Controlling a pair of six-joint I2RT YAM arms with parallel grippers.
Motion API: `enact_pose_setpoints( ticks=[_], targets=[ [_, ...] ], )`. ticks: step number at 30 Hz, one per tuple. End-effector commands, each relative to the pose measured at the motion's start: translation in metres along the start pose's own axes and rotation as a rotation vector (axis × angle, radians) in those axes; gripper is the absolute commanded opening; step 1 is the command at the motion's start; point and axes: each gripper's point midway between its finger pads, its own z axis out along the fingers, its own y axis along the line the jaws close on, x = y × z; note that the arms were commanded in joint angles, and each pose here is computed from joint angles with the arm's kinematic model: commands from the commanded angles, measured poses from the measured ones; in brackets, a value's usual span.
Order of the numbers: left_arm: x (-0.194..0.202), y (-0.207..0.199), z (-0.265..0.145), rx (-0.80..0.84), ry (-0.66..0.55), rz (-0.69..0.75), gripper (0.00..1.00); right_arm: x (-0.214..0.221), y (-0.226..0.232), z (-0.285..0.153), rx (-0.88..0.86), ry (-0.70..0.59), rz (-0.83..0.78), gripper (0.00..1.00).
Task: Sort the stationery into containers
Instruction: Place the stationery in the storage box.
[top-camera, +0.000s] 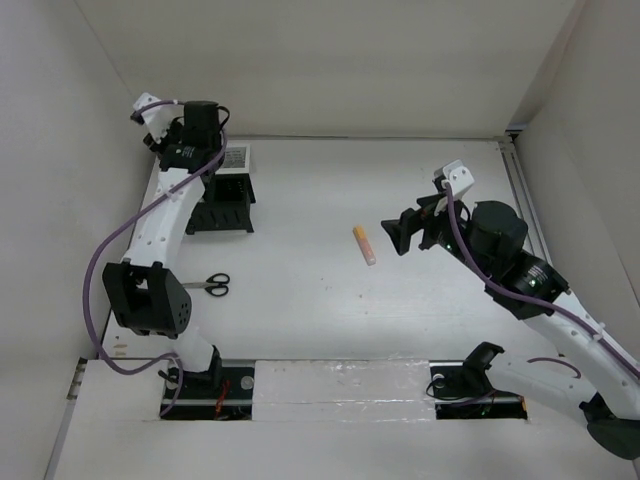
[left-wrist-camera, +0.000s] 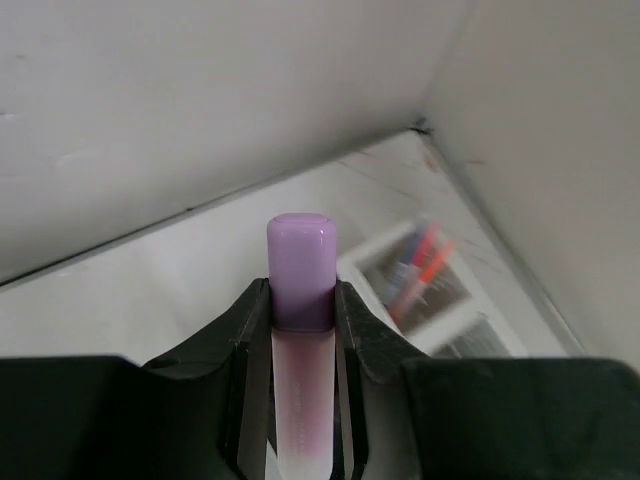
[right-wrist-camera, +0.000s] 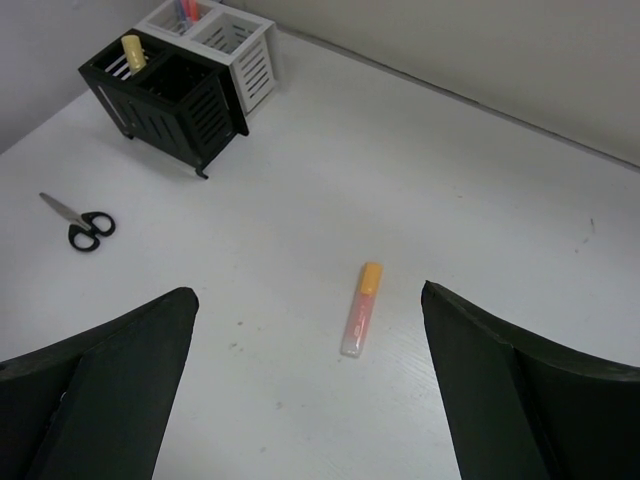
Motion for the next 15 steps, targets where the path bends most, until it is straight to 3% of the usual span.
enact_pose_setpoints(
  ticks=[1,2,9,15],
  targets=[
    [-0.002,0.035,0.028,-0.143,-0.091,0.000,0.00,-0.020,0.009,0.002,-0.052,-0.091,0.018,1.00],
    [-0.008,0.028,0.039,-0.119,-0.128,-0.053,0.00,-0.020,0.009,0.002,-0.052,-0.091,0.018,1.00],
    [0.012,0.043,0.055,-0.151,-0.199,-0.024,0.00,-0.016,0.007,0.003,-0.042,-0.082,0.017,1.00],
    [0.033,0.033,0.073,-0.133,-0.183,0.017,0.00,-0.014,0.009,0.006,-0.050,-0.073,0.016,1.00]
  ],
)
